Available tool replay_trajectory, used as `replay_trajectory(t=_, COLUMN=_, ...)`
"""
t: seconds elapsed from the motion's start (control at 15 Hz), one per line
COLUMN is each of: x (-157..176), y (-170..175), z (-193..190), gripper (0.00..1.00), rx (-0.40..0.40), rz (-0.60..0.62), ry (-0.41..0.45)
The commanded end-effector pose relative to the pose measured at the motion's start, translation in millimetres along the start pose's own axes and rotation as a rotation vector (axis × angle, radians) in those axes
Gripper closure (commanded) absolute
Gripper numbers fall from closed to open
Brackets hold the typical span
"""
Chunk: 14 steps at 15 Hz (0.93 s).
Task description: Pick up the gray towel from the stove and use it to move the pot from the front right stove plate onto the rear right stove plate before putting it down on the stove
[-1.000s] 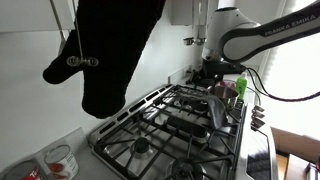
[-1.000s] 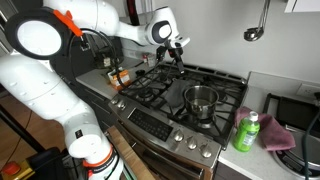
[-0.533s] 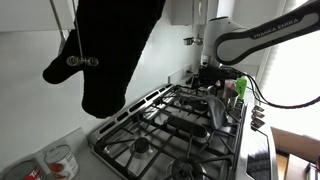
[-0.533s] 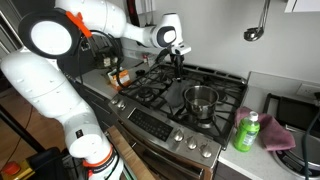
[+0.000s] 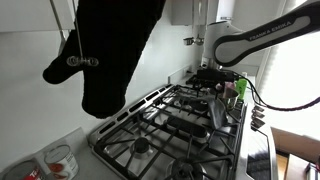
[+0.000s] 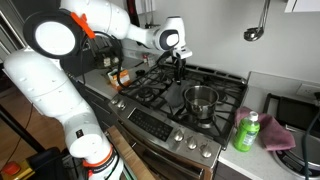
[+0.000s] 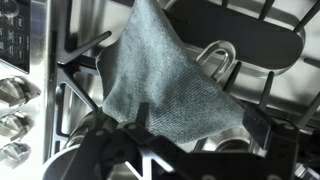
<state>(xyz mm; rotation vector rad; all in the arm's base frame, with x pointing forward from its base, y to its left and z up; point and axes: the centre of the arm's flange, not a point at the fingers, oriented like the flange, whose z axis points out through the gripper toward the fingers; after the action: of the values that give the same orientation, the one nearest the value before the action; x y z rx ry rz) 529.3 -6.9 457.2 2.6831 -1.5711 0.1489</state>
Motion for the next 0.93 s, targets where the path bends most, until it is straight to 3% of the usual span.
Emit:
replay_trajectory(t=0.0, x=2.8, y=-0.1, z=14.3, gripper=0.24, rx=0.001, rz=0.052, ry=-0.045)
replay_trajectory(t=0.13, x=3.4, y=-1.6, z=19.4, gripper=0.28, rx=-0.001, rz=0.056, ry=-0.060)
replay_trajectory(t=0.27, x=3.4, y=-2.6, z=22.6, gripper=0.54, rx=-0.004, rz=0.060, ry=-0.070)
replay_trajectory(t=0.4, x=3.2, y=-3.0, z=24.2, gripper=0.69, rx=-0.005, rz=0.065, ry=-0.076)
replay_trajectory(t=0.67, x=5.1, y=-1.6, z=23.4, gripper=0.84, rx=-0.006, rz=0.077, ry=-0.071)
replay_trajectory(t=0.87, x=4.7, y=-1.5, z=23.5, gripper=0.88, rx=-0.009, rz=0.074, ry=-0.070)
